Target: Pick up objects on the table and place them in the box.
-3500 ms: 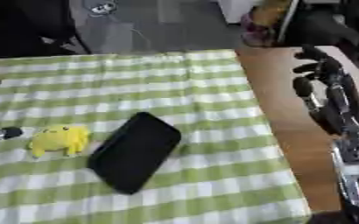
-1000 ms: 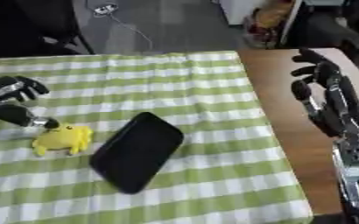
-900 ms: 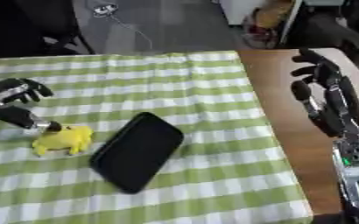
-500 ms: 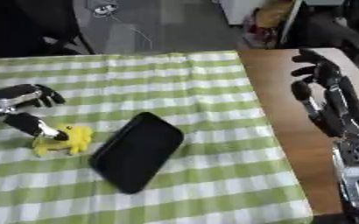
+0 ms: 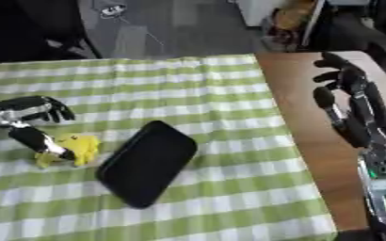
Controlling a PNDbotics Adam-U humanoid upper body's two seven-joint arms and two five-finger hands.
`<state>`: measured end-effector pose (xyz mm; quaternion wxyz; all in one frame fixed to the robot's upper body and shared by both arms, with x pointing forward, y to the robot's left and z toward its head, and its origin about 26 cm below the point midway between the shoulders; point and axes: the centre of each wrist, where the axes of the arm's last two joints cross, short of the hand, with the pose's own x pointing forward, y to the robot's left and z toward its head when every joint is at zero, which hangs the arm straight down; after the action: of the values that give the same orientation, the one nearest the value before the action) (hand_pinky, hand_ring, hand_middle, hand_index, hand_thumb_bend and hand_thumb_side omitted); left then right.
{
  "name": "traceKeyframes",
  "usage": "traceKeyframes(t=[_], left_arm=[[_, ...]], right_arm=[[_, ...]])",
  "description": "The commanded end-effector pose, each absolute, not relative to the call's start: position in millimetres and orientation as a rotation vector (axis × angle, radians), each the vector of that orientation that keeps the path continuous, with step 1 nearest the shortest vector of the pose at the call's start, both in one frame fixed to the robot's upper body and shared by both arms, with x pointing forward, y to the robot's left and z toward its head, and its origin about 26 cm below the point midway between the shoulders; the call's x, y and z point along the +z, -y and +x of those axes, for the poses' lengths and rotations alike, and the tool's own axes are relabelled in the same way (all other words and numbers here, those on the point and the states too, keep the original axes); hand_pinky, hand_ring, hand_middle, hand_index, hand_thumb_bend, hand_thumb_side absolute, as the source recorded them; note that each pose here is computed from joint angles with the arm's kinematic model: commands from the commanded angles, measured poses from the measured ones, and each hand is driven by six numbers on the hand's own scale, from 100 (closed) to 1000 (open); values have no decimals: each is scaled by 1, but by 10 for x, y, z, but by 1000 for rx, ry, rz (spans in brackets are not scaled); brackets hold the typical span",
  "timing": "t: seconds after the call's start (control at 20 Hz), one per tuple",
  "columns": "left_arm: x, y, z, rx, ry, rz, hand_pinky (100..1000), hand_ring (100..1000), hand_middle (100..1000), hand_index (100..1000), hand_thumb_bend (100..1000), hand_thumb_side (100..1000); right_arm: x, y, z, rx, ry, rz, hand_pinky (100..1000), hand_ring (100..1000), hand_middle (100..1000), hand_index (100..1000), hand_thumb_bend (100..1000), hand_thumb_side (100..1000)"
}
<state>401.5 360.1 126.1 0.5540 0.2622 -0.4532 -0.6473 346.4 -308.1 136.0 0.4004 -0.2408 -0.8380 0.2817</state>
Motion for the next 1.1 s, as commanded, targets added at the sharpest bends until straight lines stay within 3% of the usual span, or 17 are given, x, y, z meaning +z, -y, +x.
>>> traceKeyframes(t=[0.05, 1.1], left_arm=[[1385, -3713, 4018, -1550, 1038, 635, 754, 681, 724, 812, 1000, 426], [1341, -3574, 4073, -1556, 1100, 636, 709, 594, 643, 748, 987, 465]], right_arm=[[1451, 3115, 3455, 729, 2137, -629, 573, 679, 776, 933, 661, 1000], [1464, 3103, 3461, 734, 2142, -625, 574, 680, 777, 933, 662, 1000]])
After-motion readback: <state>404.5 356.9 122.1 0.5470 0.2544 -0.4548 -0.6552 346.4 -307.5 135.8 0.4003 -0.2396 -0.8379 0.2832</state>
